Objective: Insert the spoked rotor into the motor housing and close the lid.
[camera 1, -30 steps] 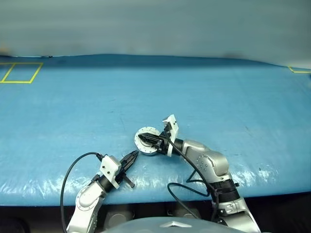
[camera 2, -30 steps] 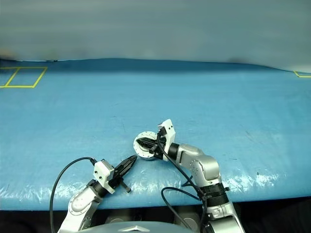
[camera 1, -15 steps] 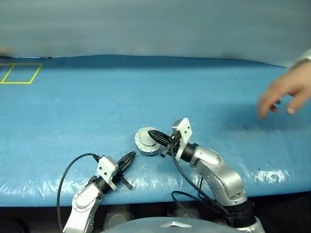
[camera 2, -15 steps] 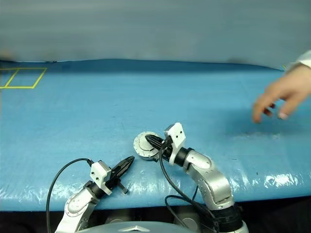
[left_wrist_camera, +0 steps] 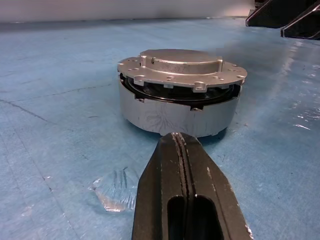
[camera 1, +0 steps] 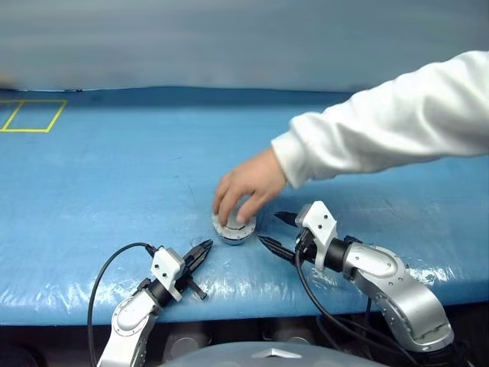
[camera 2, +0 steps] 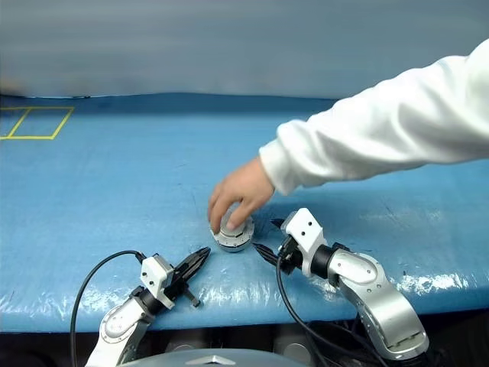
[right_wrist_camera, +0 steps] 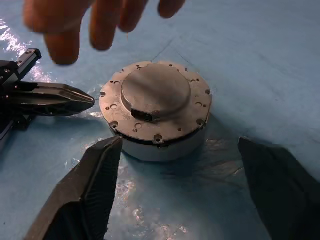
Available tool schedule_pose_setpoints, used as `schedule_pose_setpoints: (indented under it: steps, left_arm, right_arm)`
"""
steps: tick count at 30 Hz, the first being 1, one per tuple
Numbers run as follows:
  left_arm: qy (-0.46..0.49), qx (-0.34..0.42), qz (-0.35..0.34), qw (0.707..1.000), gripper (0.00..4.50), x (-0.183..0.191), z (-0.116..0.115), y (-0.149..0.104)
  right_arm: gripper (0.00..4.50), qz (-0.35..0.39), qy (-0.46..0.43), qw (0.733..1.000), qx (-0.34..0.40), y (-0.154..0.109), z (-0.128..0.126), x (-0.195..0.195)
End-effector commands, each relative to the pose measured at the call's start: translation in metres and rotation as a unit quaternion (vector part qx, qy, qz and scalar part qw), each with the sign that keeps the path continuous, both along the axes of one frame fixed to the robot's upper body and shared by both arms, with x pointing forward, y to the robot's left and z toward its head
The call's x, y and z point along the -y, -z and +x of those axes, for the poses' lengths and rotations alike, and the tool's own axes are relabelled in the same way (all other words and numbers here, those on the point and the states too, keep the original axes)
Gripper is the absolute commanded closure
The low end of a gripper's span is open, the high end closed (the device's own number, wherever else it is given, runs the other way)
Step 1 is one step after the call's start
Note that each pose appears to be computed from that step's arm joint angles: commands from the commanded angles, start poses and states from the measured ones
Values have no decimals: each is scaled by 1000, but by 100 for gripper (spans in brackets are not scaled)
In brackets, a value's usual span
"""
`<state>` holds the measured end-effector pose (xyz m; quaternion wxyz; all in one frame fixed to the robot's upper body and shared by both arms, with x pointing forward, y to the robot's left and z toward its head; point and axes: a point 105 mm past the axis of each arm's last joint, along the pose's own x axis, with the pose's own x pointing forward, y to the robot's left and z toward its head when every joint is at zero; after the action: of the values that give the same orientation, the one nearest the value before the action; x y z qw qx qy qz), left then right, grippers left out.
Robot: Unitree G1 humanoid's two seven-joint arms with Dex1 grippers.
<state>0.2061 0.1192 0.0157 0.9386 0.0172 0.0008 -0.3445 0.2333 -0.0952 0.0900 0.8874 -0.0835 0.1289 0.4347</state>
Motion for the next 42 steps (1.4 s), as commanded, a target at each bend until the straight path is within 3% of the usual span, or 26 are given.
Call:
schedule_pose_setpoints:
  steps: [1,42]
  left_arm:
    - [-1,4,1,1000,450,-1,-2,0]
    - [6,8,4,1000,450,1,2,-4]
  right_arm:
    - [4,9,-5,1000,29,-13,4,-6]
    - [4,24,4,999,23,-4,5,-11]
